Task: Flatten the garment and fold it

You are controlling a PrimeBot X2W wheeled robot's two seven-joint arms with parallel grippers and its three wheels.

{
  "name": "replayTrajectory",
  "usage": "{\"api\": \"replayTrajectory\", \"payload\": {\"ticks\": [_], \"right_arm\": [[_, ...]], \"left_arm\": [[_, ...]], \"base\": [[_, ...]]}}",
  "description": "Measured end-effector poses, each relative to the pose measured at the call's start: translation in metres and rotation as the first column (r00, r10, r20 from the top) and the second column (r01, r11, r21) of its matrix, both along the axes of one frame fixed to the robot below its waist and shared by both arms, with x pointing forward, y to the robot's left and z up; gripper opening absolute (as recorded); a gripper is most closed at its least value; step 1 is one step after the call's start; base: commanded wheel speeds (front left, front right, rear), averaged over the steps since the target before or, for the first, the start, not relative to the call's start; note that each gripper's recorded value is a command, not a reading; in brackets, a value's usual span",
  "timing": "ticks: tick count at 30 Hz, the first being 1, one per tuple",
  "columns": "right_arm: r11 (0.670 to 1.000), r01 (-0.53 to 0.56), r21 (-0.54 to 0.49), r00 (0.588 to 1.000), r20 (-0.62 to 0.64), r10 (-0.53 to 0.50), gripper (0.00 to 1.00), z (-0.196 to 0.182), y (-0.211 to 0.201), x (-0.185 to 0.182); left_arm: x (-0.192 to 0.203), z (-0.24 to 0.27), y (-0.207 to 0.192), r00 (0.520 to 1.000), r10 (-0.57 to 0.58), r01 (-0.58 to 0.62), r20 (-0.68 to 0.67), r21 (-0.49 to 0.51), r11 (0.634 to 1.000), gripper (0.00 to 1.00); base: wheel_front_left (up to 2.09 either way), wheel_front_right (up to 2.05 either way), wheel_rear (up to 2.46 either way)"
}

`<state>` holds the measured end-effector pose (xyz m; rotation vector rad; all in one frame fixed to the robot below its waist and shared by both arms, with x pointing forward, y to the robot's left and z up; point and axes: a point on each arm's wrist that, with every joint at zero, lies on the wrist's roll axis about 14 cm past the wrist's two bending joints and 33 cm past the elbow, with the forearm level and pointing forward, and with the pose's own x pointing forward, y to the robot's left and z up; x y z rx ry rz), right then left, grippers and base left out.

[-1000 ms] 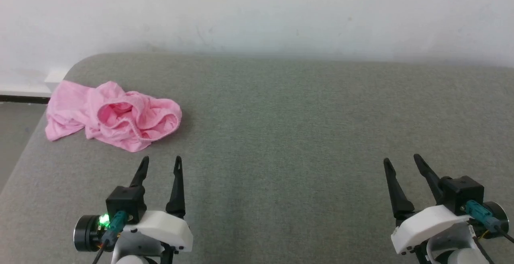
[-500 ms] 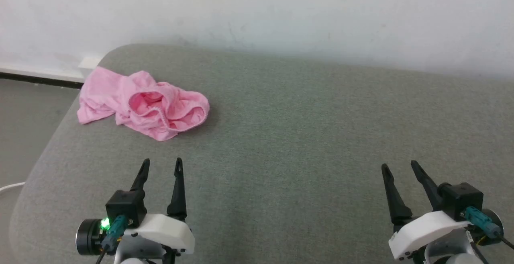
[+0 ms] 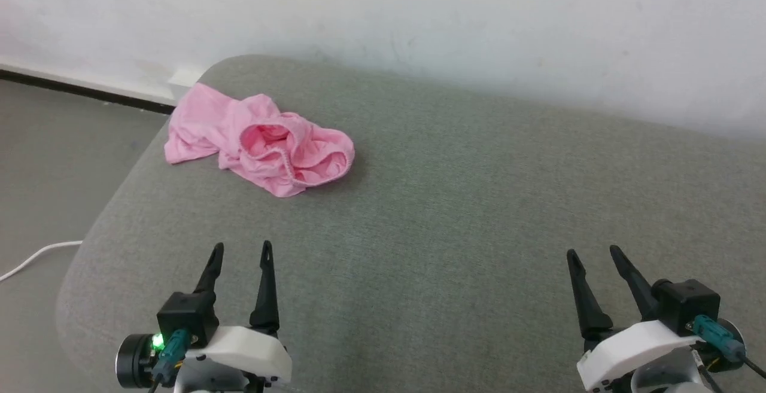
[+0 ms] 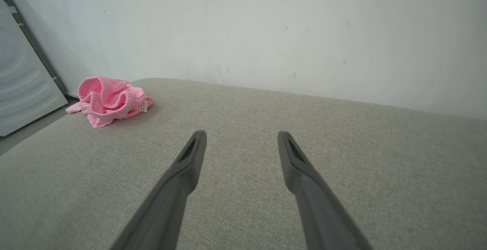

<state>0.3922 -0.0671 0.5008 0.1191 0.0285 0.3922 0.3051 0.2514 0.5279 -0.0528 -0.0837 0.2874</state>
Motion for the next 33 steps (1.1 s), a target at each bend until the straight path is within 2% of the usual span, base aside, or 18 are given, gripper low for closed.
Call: {"api": "replayTrajectory", "payload": {"ticks": [33], "right_arm": [[0.987, -0.154, 0.036, 0.987, 0.044, 0.152, 1.0, 0.006, 0.056, -0.002]], "left_arm": [[-0.047, -0.005, 0.034, 0.983, 0.179, -0.178, 0.034, -0.045, 0.983, 1.0]], "base": [[0.0, 0.0, 0.0]]}}
